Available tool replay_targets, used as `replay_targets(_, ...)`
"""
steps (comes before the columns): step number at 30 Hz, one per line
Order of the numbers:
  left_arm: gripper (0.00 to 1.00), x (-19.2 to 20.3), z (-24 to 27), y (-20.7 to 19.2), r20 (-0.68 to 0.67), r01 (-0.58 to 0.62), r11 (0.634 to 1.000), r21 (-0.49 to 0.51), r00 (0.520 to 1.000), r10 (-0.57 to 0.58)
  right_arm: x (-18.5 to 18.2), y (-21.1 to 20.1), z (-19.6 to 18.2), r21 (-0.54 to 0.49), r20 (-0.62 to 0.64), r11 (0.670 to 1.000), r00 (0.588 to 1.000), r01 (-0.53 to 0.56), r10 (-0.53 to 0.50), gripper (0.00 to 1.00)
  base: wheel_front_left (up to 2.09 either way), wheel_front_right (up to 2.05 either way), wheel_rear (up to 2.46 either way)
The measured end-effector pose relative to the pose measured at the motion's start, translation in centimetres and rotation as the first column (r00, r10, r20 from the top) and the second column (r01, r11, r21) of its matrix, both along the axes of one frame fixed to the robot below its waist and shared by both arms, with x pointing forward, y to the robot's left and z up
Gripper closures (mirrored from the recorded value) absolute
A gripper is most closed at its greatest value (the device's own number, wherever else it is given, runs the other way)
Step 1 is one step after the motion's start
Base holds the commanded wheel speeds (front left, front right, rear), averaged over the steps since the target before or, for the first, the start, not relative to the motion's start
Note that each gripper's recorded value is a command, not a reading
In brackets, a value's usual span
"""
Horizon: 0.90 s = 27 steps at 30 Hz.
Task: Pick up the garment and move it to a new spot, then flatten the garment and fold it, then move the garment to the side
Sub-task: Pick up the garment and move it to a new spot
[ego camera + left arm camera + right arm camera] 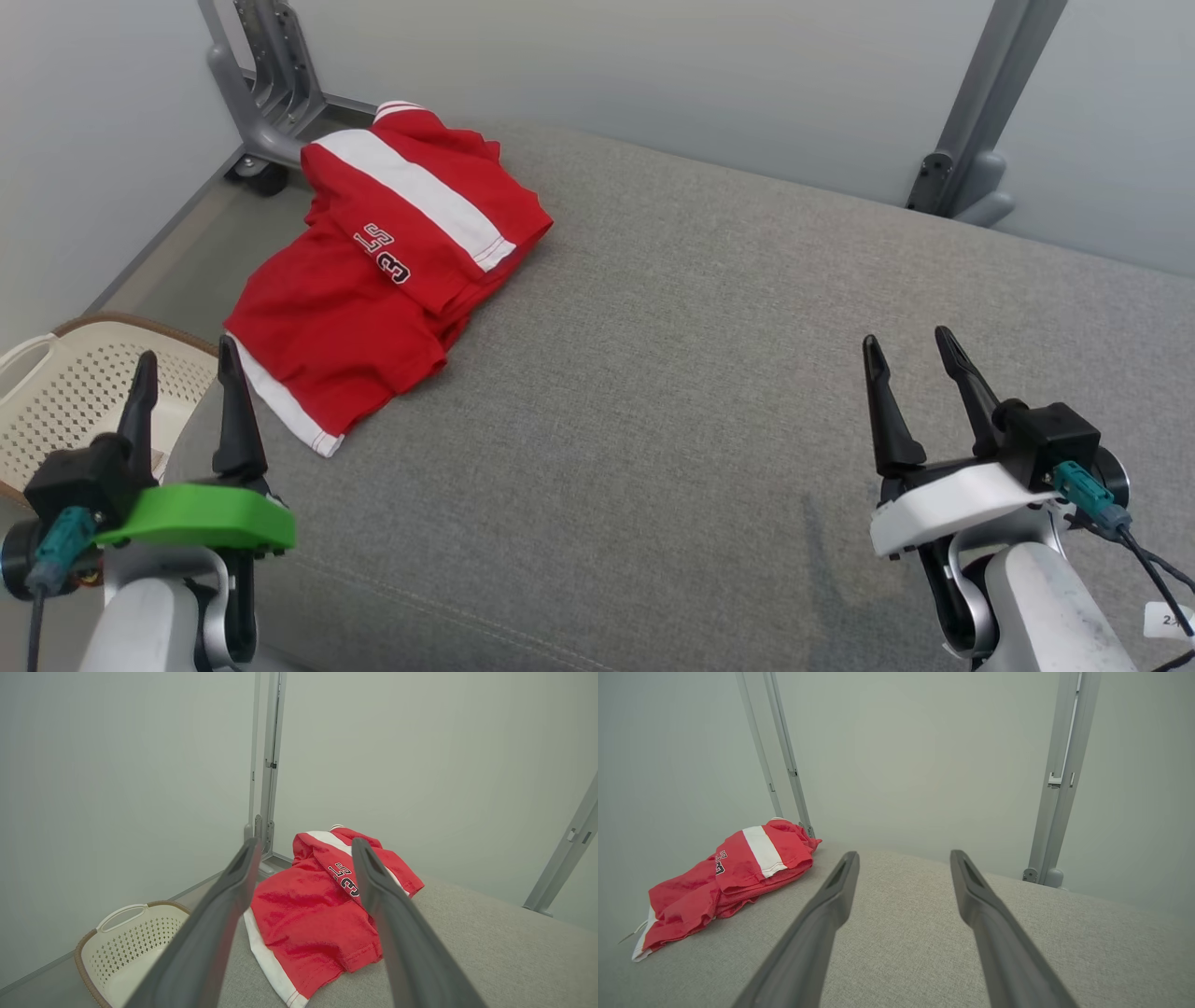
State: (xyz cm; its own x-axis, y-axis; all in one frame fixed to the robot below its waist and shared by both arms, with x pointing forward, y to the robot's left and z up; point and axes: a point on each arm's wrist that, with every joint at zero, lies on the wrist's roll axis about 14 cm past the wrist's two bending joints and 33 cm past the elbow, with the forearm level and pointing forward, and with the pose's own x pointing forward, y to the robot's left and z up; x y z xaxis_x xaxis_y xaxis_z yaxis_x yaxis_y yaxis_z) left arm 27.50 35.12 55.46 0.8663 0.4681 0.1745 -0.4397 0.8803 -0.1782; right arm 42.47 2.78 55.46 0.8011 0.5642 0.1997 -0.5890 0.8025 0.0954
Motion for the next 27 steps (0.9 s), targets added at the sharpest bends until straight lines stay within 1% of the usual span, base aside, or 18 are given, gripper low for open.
replay_targets(3,0.0,1.2,1.2,0.4,0.017,-0.001,1.0,0.02,1.0,0.001,0.4,0.0,0.4,0.002,0.013,1.0,1.0,0.002,-0.002,0.0,0.0,0.0,0.0)
replay_targets(7,0.0,4.0,3.0,0.3,0.035,0.033,0.998,0.047,0.999,-0.035,1.4,-0.3,0.3,-0.006,0.014,1.0,1.0,0.011,-0.011,0.0,0.0,0.0,0.0)
replay_targets(10,0.0,6.7,3.4,0.4,0.015,0.066,0.996,0.058,0.998,-0.067,2.4,-0.4,0.3,-0.011,0.018,1.0,1.0,0.014,-0.013,0.0,0.0,0.0,0.0)
replay_targets(12,0.0,8.6,2.8,0.4,-0.025,0.09,0.995,0.048,0.996,-0.089,3.2,-0.8,-0.1,-0.017,0.015,1.0,1.0,0.02,-0.02,0.0,0.0,0.0,0.0)
replay_targets(16,0.0,12.6,-0.2,0.2,-0.137,0.146,0.989,-0.018,0.98,-0.147,4.7,-1.9,-1.3,-0.03,-0.007,0.999,0.999,0.044,-0.044,0.0,0.0,0.0,0.0)
replay_targets(19,0.0,14.9,-4.0,-0.1,-0.249,0.165,0.98,-0.111,0.95,-0.188,5.7,-2.9,-2.8,-0.041,-0.033,0.997,0.997,0.067,-0.069,0.0,0.0,0.0,0.0)
replay_targets(23,0.0,16.4,-9.7,-0.3,-0.398,0.133,0.96,-0.245,0.89,-0.224,6.6,-4.4,-5.1,-0.059,-0.078,0.993,0.992,0.098,-0.102,0.0,0.0,0.0,0.0)
replay_targets(24,0.0,16.6,-10.8,-0.2,-0.429,0.122,0.959,-0.256,0.875,-0.226,6.8,-4.8,-5.5,-0.062,-0.084,0.992,0.99,0.105,-0.111,0.0,0.0,0.0,0.0)
replay_targets(27,0.0,17.5,-13.1,0.3,-0.475,0.087,0.953,-0.29,0.851,-0.222,7.3,-6.0,-6.7,-0.072,-0.105,0.989,0.985,0.132,-0.139,0.0,0.0,0.0,0.0)
